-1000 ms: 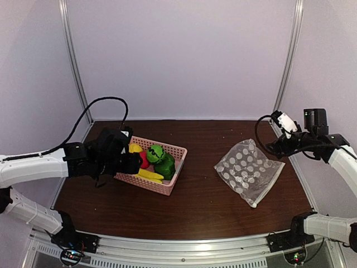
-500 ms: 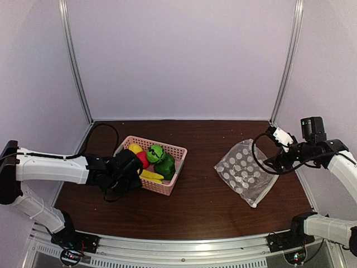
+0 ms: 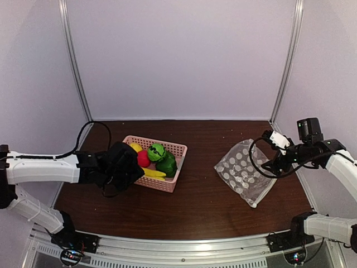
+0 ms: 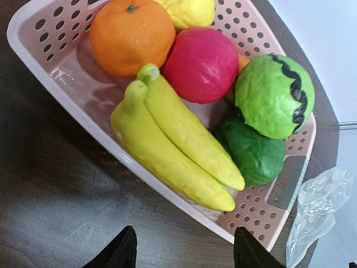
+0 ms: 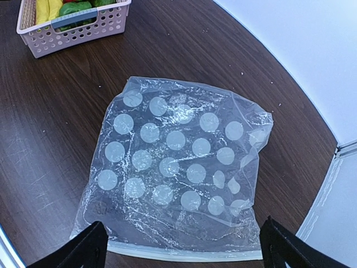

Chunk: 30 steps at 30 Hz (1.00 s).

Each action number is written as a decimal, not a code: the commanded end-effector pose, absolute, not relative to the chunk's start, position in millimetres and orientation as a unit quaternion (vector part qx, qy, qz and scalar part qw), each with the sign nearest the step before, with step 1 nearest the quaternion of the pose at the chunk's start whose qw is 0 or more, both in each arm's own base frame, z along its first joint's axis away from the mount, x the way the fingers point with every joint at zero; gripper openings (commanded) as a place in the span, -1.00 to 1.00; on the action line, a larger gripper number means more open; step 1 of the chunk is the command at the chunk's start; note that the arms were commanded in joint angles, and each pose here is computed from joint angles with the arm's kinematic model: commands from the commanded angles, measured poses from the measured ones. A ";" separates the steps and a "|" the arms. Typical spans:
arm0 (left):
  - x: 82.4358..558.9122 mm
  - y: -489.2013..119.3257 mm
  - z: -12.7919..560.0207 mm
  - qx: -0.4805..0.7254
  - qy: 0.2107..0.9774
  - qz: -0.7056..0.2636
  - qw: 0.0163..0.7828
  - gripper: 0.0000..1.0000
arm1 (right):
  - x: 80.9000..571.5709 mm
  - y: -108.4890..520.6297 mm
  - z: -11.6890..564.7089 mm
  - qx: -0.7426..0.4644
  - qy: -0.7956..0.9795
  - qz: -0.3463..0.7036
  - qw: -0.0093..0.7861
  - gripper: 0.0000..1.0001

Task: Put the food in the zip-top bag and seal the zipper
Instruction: Adjust the bin at the corner of the board.

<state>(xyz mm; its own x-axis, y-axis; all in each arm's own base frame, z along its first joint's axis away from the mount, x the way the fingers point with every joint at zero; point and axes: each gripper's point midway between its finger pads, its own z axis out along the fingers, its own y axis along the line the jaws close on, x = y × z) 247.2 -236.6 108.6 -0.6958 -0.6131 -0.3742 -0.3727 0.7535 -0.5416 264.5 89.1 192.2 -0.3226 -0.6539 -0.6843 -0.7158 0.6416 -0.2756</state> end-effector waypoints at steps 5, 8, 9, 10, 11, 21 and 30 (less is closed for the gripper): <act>258.0 -242.8 106.7 -0.328 0.883 -0.214 0.261 0.15 | 263.9 99.4 186.7 -0.427 0.811 0.060 0.396 0.90; 258.4 -248.2 92.0 -0.341 0.883 -0.210 0.244 0.09 | 262.9 99.6 187.5 -0.429 0.810 0.058 0.397 0.90; 259.8 -249.0 89.0 -0.344 0.882 -0.209 0.244 0.01 | 262.3 99.0 187.5 -0.430 0.810 0.056 0.396 0.90; 263.0 -251.4 87.9 -0.345 0.880 -0.212 0.247 -0.06 | 261.4 98.9 186.8 -0.431 0.810 0.055 0.395 0.90; 265.1 -250.7 85.8 -0.346 0.880 -0.208 0.249 -0.13 | 260.4 98.2 185.6 -0.432 0.810 0.053 0.392 0.90; 300.9 -220.3 99.7 -0.258 0.908 -0.135 0.300 -0.93 | 203.4 92.8 147.7 -0.584 0.769 0.039 0.255 0.80; 343.7 -214.8 95.6 -0.083 0.945 -0.073 0.308 -1.00 | 187.1 76.7 123.2 -0.667 0.723 -0.018 0.179 0.51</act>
